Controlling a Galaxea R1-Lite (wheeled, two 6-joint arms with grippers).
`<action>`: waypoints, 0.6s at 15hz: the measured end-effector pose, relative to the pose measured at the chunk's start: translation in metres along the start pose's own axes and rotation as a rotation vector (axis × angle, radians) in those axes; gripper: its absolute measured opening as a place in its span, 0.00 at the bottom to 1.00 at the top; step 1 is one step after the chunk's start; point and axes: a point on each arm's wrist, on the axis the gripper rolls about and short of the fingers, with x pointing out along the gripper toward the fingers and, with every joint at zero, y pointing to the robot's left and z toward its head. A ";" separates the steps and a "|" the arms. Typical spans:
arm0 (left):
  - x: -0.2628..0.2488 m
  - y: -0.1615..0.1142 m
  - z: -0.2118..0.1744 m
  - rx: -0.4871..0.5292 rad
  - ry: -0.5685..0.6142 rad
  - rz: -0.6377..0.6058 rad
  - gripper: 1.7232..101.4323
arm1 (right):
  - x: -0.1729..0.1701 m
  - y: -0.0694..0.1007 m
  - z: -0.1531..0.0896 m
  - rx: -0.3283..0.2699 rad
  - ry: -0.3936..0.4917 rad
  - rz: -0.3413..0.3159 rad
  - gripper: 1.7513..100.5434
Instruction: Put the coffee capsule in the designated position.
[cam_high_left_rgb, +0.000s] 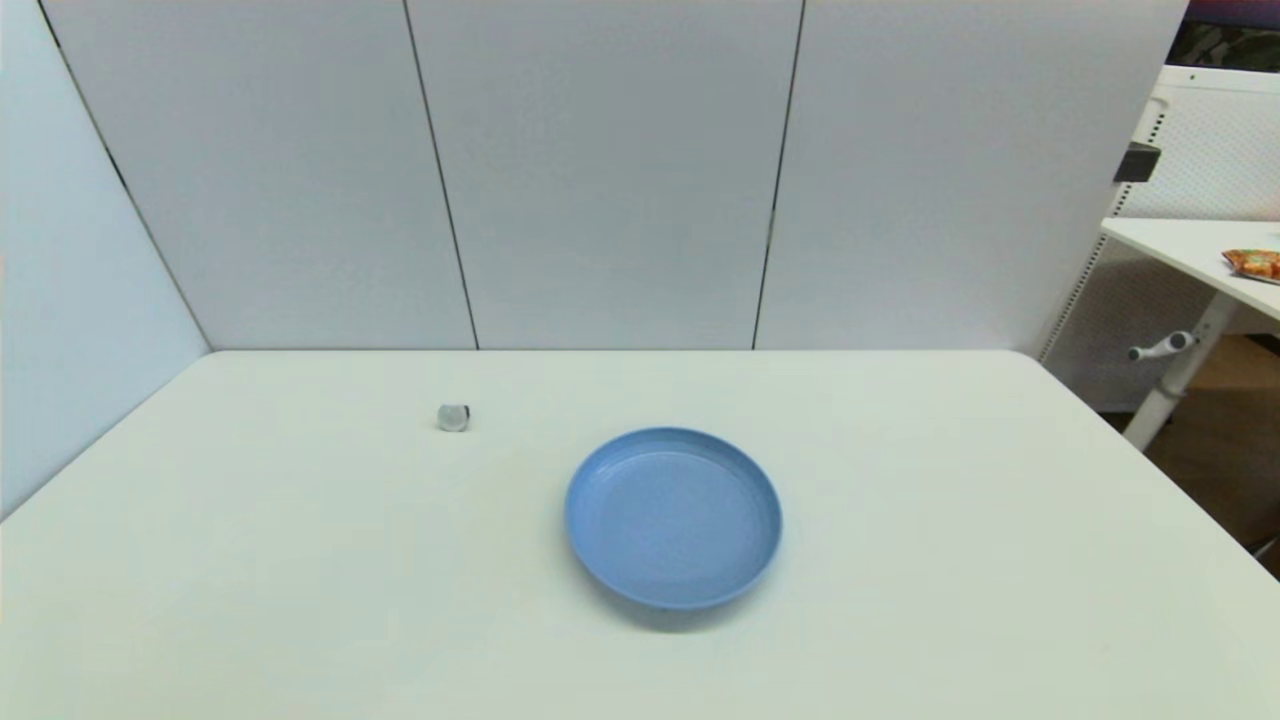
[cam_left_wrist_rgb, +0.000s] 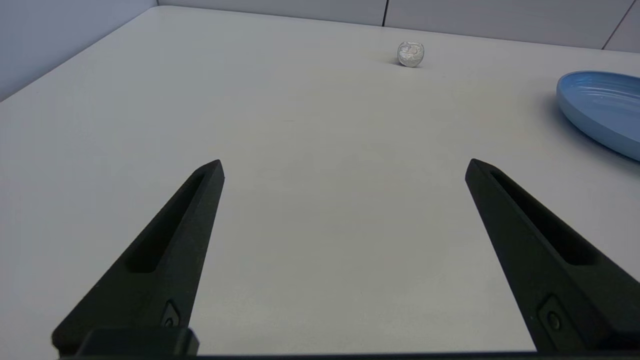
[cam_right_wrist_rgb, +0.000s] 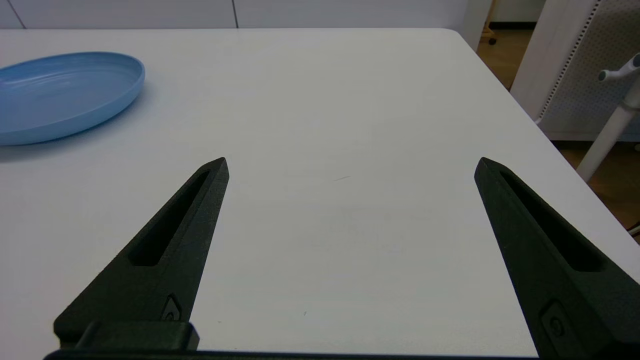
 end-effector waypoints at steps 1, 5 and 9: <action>0.000 0.000 0.000 0.001 0.000 0.000 0.96 | 0.000 0.000 0.000 0.000 0.000 0.000 0.97; 0.000 0.000 0.000 0.000 0.000 0.000 0.96 | 0.000 0.000 0.000 0.000 0.000 0.000 0.97; 0.000 0.000 0.000 0.000 0.000 0.000 0.96 | 0.000 0.000 0.000 0.000 -0.001 0.000 0.97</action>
